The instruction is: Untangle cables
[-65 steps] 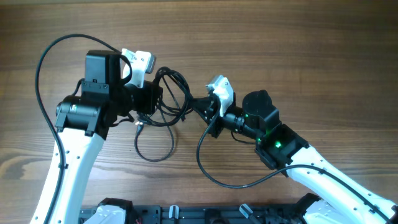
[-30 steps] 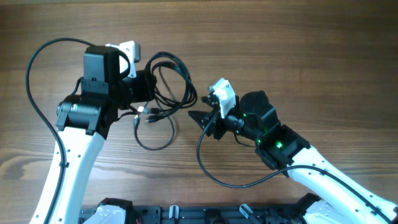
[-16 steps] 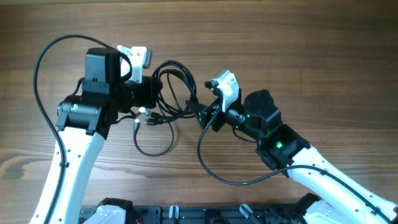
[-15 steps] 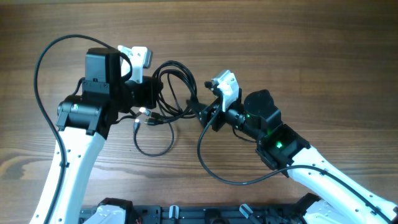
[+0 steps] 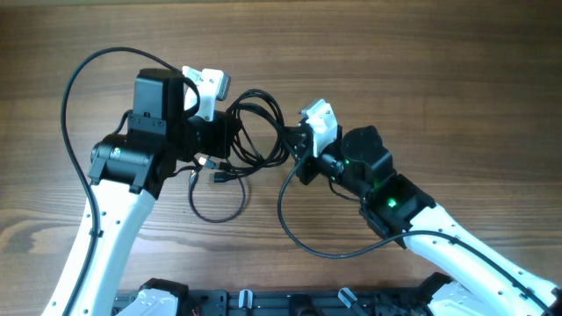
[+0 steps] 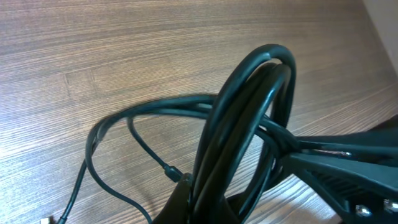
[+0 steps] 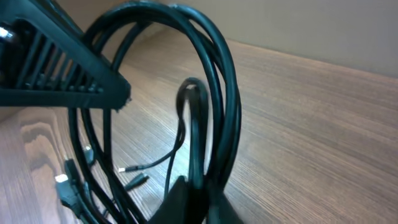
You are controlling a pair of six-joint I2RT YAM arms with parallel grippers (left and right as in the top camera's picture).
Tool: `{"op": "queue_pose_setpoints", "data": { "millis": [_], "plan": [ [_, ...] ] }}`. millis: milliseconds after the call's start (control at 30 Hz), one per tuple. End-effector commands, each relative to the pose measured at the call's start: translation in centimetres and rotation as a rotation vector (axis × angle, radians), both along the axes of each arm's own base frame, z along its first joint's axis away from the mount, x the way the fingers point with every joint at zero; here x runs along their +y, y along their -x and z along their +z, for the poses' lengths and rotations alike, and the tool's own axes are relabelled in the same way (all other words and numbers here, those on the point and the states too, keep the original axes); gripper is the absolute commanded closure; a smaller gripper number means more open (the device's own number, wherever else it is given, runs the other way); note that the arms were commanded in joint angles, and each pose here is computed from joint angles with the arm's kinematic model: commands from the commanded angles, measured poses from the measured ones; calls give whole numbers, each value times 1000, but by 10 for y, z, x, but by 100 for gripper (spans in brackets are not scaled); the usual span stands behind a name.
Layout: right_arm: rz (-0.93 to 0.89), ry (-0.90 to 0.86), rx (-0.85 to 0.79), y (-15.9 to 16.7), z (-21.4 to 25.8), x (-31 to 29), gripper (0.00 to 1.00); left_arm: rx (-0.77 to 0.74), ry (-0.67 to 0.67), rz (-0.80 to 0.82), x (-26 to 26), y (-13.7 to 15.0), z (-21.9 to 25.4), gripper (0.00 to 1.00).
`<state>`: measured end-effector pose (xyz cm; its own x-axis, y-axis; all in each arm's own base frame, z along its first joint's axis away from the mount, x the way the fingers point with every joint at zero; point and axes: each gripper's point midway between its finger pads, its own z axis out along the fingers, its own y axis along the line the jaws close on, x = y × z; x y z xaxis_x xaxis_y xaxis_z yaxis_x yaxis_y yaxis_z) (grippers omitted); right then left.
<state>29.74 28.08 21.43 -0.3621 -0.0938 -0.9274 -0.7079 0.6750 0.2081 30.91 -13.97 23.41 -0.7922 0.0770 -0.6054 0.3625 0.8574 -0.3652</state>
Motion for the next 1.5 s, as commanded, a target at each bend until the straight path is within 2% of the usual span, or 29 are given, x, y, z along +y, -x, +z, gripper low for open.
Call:
{"op": "queue_pose_setpoints", "data": {
  "millis": [0,100,167,267,300,533,567,600,633,700,767,833,1067,1467],
  "plan": [
    [-9,16,21,-2,-10,0,80,-30,19,-34,-6,0,9,96],
    [3,13,23,-1,-10,1,74,-33,2,-19,-3,-1,8,96],
    [21,8,27,2,-10,4,75,-33,2,-19,-3,-1,8,96],
    [30,6,30,3,-10,5,95,-31,4,-17,-3,-1,8,96],
    [30,6,30,3,-10,5,96,-31,4,-17,-3,-1,8,96],
    [30,10,34,4,-11,4,95,-31,9,-21,-4,-1,8,96],
    [30,12,36,4,-12,4,92,-30,12,-24,-5,-1,8,96],
    [30,14,39,4,-13,4,92,-29,20,-31,-6,0,9,96],
    [30,17,43,4,-14,4,96,-30,26,-35,-7,0,10,96],
    [30,21,49,5,-15,3,96,-33,29,-37,-8,0,11,96],
    [30,27,57,6,-17,3,88,-36,30,-36,-8,-1,11,96],
    [30,31,62,6,-19,2,96,-35,31,-34,-8,-1,11,96],
    [73,22,78,13,-20,7,96,-36,32,-33,-8,-1,11,96],
    [72,178,302,39,-75,-13,96,-38,90,28,-10,-10,20,96]
  ]
}}
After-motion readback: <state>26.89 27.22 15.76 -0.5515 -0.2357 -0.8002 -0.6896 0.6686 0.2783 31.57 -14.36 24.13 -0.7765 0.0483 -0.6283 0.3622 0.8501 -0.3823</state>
